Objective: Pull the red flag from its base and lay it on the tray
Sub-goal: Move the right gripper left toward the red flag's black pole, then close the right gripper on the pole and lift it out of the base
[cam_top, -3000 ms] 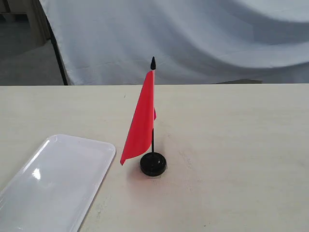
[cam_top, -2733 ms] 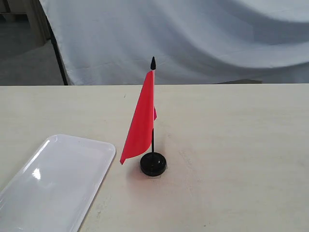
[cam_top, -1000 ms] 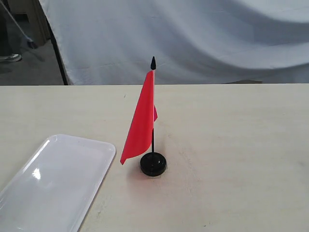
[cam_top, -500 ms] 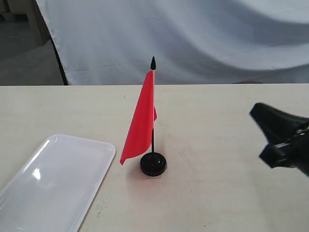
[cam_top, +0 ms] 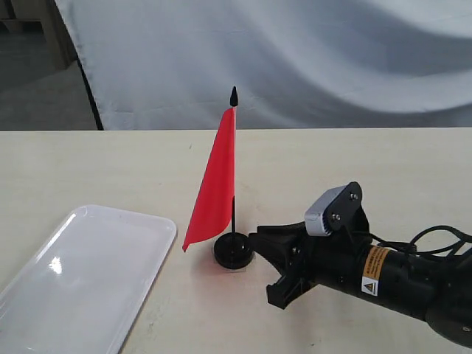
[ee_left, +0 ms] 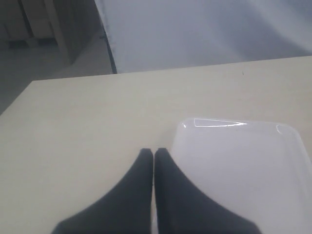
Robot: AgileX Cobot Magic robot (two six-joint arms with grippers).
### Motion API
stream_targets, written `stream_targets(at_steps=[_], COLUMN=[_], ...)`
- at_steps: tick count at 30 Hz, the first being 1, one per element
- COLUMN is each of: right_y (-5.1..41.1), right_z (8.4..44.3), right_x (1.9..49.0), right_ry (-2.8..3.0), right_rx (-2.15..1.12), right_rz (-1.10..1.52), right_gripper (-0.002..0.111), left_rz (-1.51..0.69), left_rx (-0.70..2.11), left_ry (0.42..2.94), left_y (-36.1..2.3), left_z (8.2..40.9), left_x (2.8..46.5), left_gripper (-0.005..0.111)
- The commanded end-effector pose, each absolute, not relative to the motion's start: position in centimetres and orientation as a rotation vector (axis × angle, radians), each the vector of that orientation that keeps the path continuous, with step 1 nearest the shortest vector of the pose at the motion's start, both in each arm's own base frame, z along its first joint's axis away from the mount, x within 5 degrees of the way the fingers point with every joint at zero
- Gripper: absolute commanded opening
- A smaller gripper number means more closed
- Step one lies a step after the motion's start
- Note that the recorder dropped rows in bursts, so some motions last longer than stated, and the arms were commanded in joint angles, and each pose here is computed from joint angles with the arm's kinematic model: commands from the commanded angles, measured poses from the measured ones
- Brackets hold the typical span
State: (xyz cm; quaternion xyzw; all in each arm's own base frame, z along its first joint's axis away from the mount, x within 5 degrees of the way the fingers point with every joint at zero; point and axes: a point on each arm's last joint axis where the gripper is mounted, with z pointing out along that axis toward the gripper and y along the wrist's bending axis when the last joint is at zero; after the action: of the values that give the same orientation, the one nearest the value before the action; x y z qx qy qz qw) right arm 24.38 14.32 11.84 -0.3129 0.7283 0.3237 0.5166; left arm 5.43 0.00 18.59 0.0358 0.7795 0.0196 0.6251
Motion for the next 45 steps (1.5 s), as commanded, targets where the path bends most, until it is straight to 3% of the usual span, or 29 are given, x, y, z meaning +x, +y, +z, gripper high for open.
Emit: stream_targets(at_steps=[1, 2, 21, 37, 39, 41, 44, 45], right_y=[14.4, 14.4, 16.5, 19.2, 19.2, 19.1, 19.3, 19.3], right_z=[11.9, 12.0, 9.7, 9.3, 9.3, 9.3, 9.3, 9.3], right_x=[24.4, 24.6, 30.3, 29.8, 29.8, 29.8, 29.6, 29.6], right_ry=[1.735, 1.726, 1.619, 1.572, 1.572, 1.574, 1.589, 1.588], right_rx=[-0.778, -0.756, -0.848, -0.844, -0.842, -0.835, -0.836, -0.824], right_rz=[0.766, 0.764, 0.667, 0.690, 0.688, 0.684, 0.725, 0.742], right_gripper=[0.075, 0.105, 0.101, 0.100, 0.090, 0.067, 0.002, 0.001], left_rz=[0.046, 0.046, 0.046, 0.046, 0.046, 0.046, 0.046, 0.046], left_rx=[0.078, 0.078, 0.078, 0.078, 0.078, 0.078, 0.078, 0.078], left_ry=[1.776, 1.776, 1.776, 1.768, 1.770, 1.770, 1.770, 1.770], left_y=[0.0, 0.0, 0.0, 0.0, 0.0, 0.0, 0.0, 0.0], left_z=[18.7, 18.7, 18.7, 18.7, 18.7, 18.7, 18.7, 18.7], left_x=[5.5, 5.5, 5.5, 5.5, 5.5, 5.5, 5.5, 5.5], left_gripper=[0.001, 0.001, 0.001, 0.001, 0.001, 0.001, 0.001, 0.001])
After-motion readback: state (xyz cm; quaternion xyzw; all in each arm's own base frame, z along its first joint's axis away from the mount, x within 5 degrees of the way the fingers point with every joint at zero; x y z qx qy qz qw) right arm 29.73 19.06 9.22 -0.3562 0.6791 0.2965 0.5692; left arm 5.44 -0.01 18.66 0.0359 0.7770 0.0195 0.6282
